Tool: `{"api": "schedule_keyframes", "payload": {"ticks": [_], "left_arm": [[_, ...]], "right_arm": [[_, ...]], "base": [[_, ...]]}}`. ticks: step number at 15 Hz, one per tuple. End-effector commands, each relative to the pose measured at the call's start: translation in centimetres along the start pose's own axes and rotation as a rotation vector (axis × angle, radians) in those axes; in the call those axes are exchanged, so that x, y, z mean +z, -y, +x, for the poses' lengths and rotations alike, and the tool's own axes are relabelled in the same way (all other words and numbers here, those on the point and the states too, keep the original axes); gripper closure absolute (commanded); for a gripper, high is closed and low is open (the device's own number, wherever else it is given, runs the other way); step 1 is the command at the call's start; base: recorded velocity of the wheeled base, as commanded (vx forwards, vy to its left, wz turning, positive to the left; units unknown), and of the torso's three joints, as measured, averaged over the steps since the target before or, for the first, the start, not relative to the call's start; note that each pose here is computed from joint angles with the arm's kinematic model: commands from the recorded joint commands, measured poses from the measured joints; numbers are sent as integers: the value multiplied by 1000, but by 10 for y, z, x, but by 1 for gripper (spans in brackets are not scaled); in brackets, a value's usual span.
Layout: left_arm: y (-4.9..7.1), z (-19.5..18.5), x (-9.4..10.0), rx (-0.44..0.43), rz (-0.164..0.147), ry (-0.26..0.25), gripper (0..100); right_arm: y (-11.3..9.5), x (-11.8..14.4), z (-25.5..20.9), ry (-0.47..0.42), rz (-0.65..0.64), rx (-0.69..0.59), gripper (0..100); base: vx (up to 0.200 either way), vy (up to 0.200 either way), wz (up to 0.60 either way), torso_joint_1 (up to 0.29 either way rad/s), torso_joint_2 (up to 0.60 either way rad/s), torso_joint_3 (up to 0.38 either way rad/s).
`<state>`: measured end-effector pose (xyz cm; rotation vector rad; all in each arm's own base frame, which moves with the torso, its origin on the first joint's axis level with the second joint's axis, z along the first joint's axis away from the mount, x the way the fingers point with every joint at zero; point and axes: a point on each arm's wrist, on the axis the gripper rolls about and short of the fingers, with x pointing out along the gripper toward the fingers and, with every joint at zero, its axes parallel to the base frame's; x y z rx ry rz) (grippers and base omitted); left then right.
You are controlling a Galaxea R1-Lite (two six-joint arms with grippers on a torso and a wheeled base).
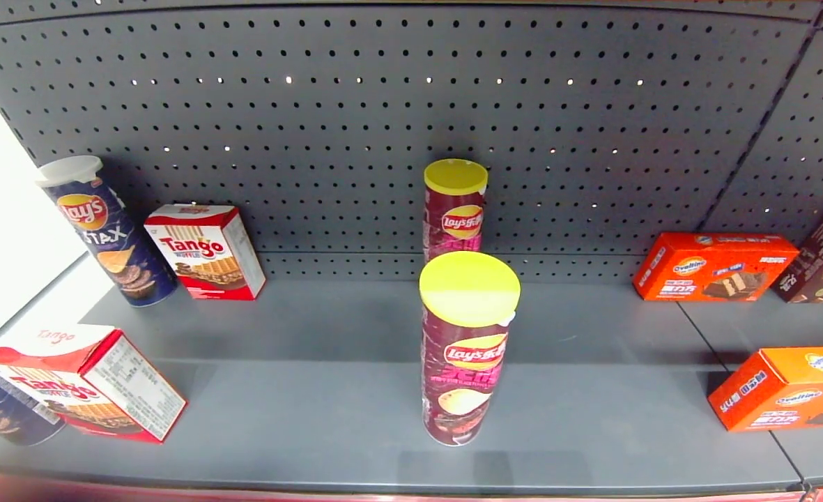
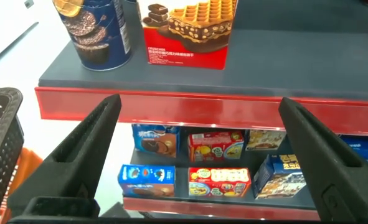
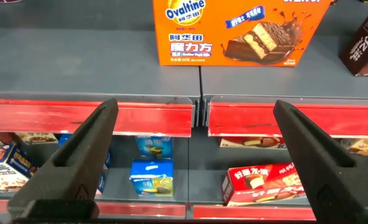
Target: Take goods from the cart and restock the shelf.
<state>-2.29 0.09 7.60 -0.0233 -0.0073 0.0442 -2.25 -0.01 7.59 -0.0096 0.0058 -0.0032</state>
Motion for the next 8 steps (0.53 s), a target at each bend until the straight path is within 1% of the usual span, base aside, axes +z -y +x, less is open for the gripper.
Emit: {"api": "schedule_keyframes", "payload": {"ticks": [1,8], "left_arm": [[0,0,0,2,-1,-1,0],[0,0,0,3,-1,-1,0]], "right_arm": [[0,0,0,-2,0,0,0],[0,0,0,-2,0,-3,0]], "base": [[-200,0,0,2,2,2],[0,0,0,0,0,0]]}}
